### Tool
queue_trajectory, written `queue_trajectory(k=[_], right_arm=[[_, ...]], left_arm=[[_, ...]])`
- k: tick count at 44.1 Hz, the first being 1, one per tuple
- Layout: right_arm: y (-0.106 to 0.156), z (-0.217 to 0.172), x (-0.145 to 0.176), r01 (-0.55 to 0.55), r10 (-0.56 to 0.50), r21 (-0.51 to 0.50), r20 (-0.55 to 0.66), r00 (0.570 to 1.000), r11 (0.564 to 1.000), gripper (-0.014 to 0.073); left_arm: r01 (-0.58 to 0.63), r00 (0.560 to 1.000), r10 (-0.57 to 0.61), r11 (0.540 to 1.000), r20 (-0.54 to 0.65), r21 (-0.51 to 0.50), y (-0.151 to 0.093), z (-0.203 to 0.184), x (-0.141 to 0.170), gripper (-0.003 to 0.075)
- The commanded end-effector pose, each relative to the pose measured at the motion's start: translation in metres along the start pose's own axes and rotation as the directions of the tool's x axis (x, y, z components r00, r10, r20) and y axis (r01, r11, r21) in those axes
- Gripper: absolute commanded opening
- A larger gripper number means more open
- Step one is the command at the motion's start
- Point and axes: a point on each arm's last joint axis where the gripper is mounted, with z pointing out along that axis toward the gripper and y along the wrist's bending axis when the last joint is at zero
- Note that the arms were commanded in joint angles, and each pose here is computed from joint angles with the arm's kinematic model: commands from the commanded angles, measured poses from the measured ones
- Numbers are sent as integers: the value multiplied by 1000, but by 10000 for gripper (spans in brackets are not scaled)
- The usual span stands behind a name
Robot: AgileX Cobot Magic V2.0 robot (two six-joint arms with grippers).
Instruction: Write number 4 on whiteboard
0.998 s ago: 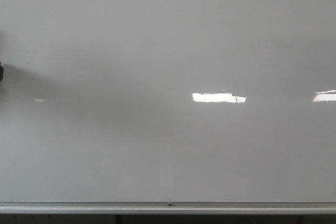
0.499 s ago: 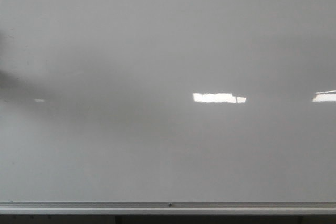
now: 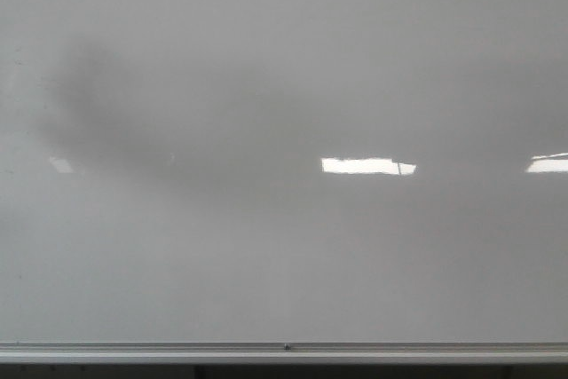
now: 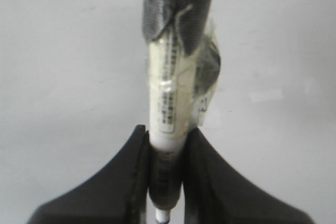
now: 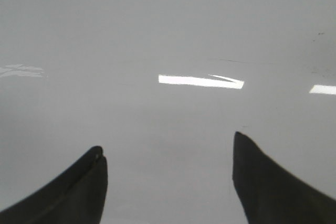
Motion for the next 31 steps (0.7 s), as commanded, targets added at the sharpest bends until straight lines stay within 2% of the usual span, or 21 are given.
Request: queue_trajectory(k=[1,6,10,16,24,27,31], right_arm=[[-1,-1,-18,4,-5,12,96,995,1000,526],[-1,-1,-17,4,-5,12,94,996,1000,526],[-1,0,-17,4,-5,11,89,996,1000,526],[-1,0,-16,4,-4,11,82,997,1000,526],[-1,0,-16,4,-5,11,82,997,1000,526],[-1,0,-16,4,-5,11,82,997,1000,526],[-1,0,-16,5,-5,9,82,997,1000,526]], left_arm=[[-130,991,129,991,37,42,-19,-32,-29,-20],[-300,953,302,936,18,183,-52,-51,-39,-20],[-413,904,425,849,36,330,-78,-64,-41,-20],[-544,815,561,655,145,524,-112,-85,-40,-20],[-639,692,664,382,283,668,-143,-107,-27,-20],[-639,666,686,321,293,699,-149,-112,-21,-20],[-639,640,706,270,303,721,-154,-117,-16,-20]])
